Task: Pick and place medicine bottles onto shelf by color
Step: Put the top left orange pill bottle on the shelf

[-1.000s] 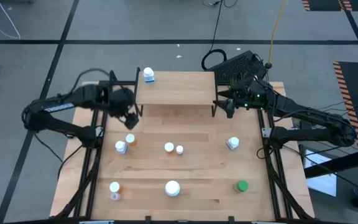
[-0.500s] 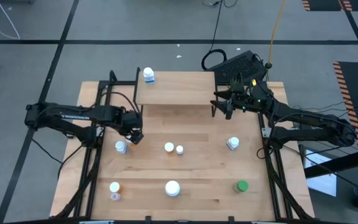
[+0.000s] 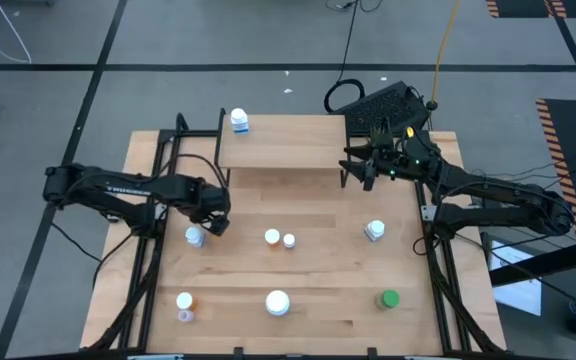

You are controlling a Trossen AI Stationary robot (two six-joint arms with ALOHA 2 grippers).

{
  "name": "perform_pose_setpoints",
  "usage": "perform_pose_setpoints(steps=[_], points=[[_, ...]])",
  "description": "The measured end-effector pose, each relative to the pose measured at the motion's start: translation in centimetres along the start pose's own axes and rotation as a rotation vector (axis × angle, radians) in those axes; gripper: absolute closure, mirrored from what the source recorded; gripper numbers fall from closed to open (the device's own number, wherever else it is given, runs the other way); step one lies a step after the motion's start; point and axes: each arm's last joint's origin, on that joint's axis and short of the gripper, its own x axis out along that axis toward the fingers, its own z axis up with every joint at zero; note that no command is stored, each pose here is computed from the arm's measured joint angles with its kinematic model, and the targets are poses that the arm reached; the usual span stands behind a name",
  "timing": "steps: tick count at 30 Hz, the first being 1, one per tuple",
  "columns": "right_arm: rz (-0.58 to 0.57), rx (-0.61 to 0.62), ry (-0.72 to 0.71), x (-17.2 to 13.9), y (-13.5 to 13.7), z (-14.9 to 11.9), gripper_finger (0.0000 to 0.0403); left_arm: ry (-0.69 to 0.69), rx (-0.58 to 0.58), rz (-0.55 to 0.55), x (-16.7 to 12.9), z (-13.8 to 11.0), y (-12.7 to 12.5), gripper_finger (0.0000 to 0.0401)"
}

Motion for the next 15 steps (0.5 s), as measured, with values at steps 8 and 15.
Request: perform_pose_setpoints(steps=[8,15], points=[[-0.053,0.059,-0.033,0.00,-0.14,0.14,0.0124,-0.007,-0.001,-0.034,0.29,0.15,-0.24,0.0114],[-0.049,0.055,-0.101,-0.03,0.03,0.74,0.0124,0.010,0.029,-0.020,0.27,0.01,-0.08,0.0184]])
